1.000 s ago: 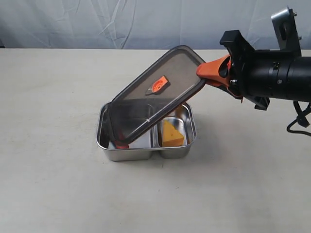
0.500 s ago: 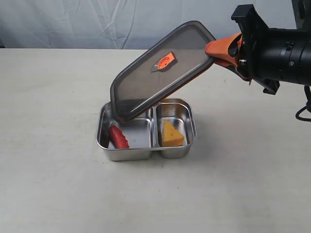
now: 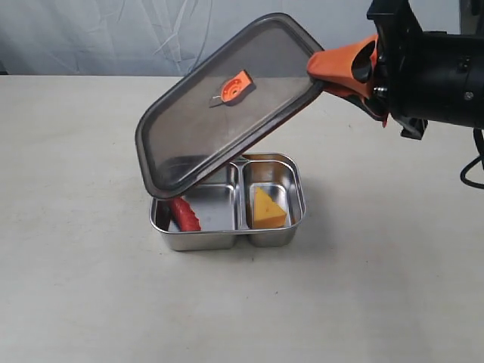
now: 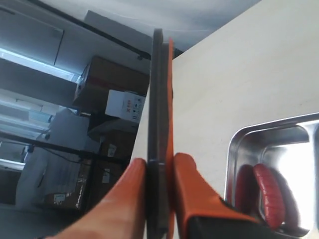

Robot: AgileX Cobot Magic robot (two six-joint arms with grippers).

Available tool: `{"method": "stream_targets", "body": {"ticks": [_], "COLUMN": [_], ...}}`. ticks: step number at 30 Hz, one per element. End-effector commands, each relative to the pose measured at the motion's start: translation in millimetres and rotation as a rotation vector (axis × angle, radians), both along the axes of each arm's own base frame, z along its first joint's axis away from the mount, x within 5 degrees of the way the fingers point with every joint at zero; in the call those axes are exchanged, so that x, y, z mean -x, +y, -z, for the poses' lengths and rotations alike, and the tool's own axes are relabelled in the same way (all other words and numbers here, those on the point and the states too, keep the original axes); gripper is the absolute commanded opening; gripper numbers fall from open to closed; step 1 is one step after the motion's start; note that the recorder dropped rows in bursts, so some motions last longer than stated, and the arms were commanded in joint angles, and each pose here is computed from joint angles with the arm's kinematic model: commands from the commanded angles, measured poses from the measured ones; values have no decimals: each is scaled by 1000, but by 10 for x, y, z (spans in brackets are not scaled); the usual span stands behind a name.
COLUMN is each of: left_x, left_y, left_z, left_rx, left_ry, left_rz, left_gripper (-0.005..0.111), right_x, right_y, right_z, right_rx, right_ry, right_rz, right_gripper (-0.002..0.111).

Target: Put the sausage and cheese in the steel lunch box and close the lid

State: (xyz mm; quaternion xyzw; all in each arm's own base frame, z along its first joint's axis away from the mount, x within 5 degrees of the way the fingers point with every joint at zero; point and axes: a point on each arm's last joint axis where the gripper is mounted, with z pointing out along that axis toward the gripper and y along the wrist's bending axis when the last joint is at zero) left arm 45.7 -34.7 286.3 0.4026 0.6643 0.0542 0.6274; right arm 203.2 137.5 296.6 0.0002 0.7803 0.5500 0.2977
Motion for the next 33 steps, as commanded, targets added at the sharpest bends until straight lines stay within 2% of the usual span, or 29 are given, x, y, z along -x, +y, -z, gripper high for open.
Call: {"method": "stream_targets", "body": {"ticks": [1,9,11,15,18,29,33], "left_x": [18,18,18,18,18,18,18], "left_y": [-6,-6,-6,-6,-6,-6,-6], "left_z": [-14,-14,-14,-14,-14,-15,-15], "left_rx": [23,23,21,21,21,24,24], "left_ry": [-2,-2,-3,-3,-3,-3,-3], "left_rz": [7,7,7,7,7,7,7], "left_gripper": [64,64,64,64,64,64,64], "right_x": [92,52,67,101,165,266,287], "right_y": [16,-64,-66,-13,48,99,98], "right_z": [-121,43,88,87,49,-3,-24], "right_rx": [-25,195,169,123,111,57,54], "right_ry": [-93,-85,-63,-118,-223,-282,-295], "right_rz": [-82,-21,-11,-18,-106,-230,-235], "right_gripper": [-1,-1,-1,-1,-1,-1,-1]}}
